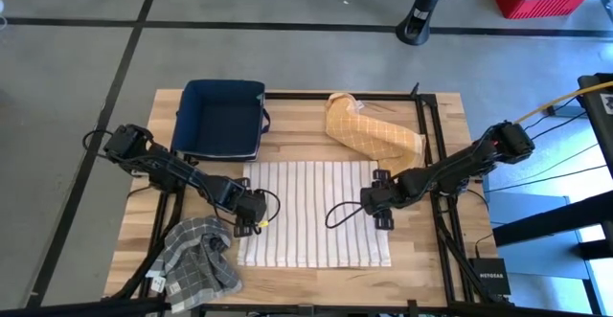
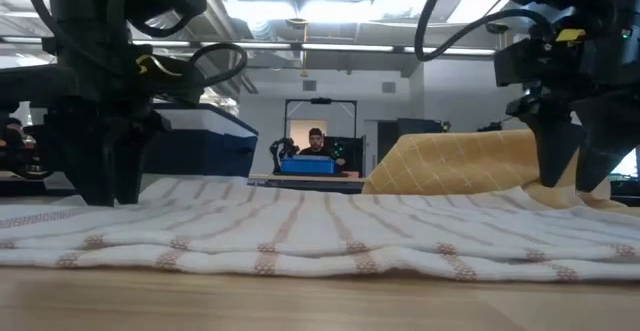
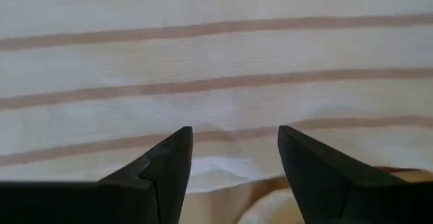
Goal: Fold towel
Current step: Fold the white towel
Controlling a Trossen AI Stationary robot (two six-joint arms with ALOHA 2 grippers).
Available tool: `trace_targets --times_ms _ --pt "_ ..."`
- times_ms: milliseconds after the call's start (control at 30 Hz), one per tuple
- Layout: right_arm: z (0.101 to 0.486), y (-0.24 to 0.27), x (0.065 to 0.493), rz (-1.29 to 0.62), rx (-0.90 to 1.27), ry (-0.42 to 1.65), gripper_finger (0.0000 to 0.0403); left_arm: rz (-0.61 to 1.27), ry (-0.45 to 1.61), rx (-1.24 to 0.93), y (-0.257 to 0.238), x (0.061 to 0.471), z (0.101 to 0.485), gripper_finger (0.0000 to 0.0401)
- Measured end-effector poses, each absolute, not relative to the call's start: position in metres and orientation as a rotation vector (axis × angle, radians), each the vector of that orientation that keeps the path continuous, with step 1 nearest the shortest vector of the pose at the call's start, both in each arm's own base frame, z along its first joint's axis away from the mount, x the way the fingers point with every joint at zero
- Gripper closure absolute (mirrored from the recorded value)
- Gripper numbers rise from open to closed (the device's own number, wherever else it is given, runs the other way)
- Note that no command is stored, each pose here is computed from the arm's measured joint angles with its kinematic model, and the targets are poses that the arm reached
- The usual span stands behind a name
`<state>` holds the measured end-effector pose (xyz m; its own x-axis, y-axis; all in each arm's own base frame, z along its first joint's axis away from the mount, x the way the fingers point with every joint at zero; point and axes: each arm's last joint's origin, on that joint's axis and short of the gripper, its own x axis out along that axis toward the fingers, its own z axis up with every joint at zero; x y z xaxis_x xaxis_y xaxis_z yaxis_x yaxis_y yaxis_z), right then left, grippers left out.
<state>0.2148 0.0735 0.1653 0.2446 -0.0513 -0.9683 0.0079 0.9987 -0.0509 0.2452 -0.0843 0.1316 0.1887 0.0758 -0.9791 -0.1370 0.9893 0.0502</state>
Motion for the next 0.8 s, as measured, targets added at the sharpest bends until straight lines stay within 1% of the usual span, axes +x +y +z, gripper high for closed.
trace_targets --times_ms 133,267,367,667,733,800 --pt "0.156 0.075 0.216 0.009 -0.064 1.306 0.0182 0.149 1.374 -0.051 -0.084 0.245 0.131 0.0203" --pt "0.141 0.072 0.209 0.006 -0.076 1.359 0.0182 0.149 1.376 -0.052 -0.084 0.245 0.131 0.0203" --pt "0.133 0.071 0.205 0.010 -0.067 1.356 0.0182 0.149 1.376 -0.052 -0.084 0.245 0.131 0.0203" --pt "0.124 0.069 0.198 0.010 -0.055 1.363 0.0183 0.130 1.381 -0.028 -0.084 0.244 0.130 0.0203" --pt "0.123 0.068 0.197 0.000 -0.042 1.365 0.0188 0.128 1.382 -0.024 -0.084 0.244 0.130 0.0204" --pt "0.122 0.068 0.197 0.002 -0.036 1.365 0.0204 0.123 1.382 -0.019 -0.084 0.244 0.130 0.0213"
